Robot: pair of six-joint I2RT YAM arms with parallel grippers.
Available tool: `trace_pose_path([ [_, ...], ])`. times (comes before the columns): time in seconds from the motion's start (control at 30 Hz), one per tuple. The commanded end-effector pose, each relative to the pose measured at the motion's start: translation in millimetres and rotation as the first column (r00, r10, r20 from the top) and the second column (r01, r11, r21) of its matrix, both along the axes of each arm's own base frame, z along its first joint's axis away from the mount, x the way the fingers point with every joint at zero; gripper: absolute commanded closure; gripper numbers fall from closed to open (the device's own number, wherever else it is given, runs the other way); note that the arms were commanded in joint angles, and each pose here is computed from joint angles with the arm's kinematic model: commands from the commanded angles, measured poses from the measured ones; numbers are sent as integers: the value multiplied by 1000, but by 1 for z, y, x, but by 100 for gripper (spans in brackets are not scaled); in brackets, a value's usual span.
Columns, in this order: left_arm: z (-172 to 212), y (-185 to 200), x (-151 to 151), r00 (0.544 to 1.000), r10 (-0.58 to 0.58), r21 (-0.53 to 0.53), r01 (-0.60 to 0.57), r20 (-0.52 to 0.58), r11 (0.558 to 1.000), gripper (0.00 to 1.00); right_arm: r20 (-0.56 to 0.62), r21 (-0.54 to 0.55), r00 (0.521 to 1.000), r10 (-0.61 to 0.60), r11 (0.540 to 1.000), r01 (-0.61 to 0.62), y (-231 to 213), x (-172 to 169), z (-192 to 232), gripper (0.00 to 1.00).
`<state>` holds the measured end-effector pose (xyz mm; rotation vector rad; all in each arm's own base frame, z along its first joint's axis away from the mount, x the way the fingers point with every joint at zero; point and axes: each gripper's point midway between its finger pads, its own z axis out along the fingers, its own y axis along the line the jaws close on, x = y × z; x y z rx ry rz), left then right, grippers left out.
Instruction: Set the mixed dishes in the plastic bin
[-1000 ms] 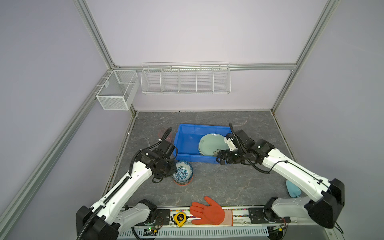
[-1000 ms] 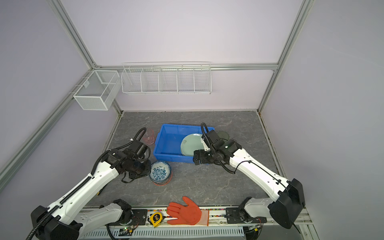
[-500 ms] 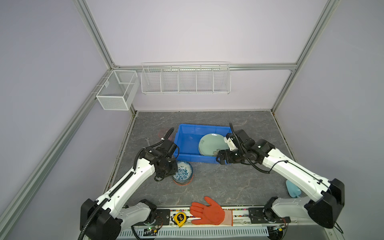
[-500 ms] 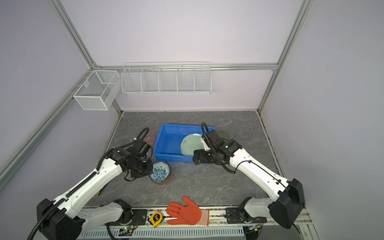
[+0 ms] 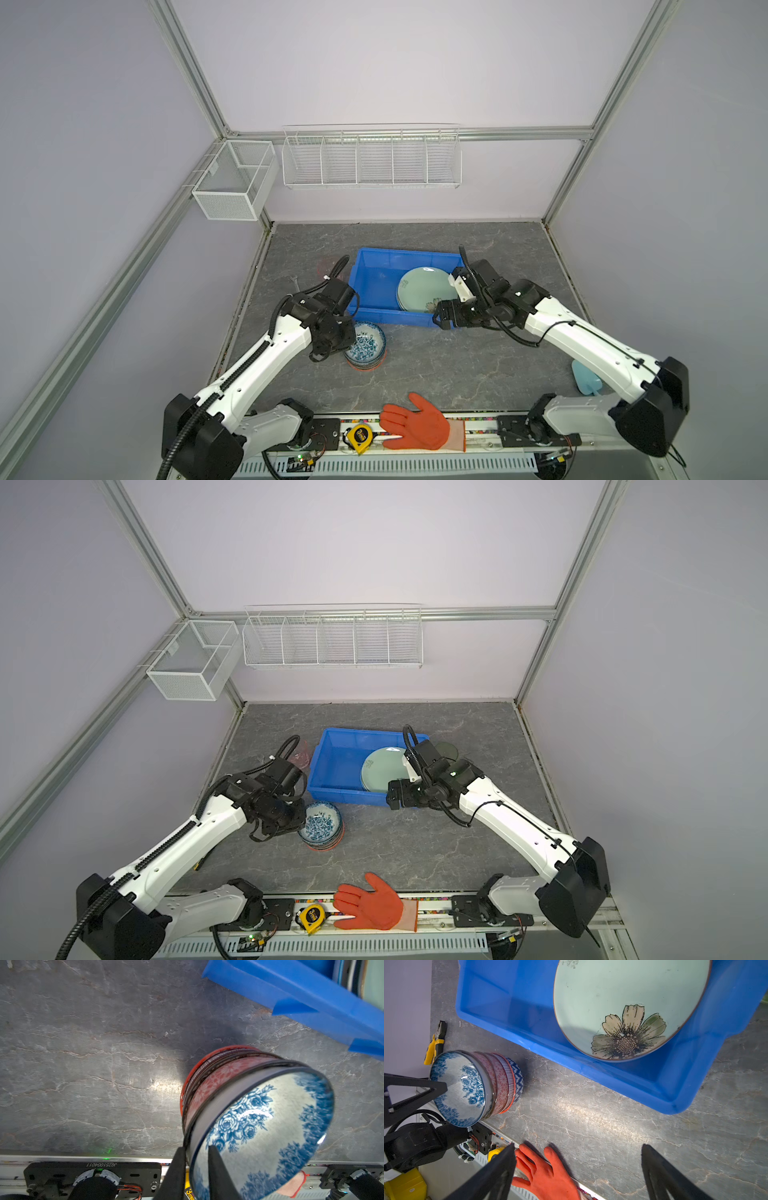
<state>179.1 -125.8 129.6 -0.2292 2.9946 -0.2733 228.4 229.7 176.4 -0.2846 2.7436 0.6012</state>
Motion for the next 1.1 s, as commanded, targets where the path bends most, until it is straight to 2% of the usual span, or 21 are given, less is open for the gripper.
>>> trace_pose_path([
  [0.0, 7, 3, 5, 1000, -1, 16, 0, 22, 1000, 81, 4, 6, 1000, 9, 1000, -9, -1, -1, -1, 5],
  [0.47, 4, 5, 3, 1000, -5, 32, 5, 7, 999, 93, 7, 7, 1000, 2, 1000, -3, -4, -2, -1, 5],
  [0.6, 6, 5, 4, 1000, -3, 30, 3, 11, 1000, 100, 10, 7, 1000, 1, 1000, -1, -5, -2, 0, 5],
  [1.07, 26, -3, 7, 998, 5, -37, -3, 59, 999, 100, 11, 12, 1000, -2, 1000, 2, -6, -2, 1, 5],
])
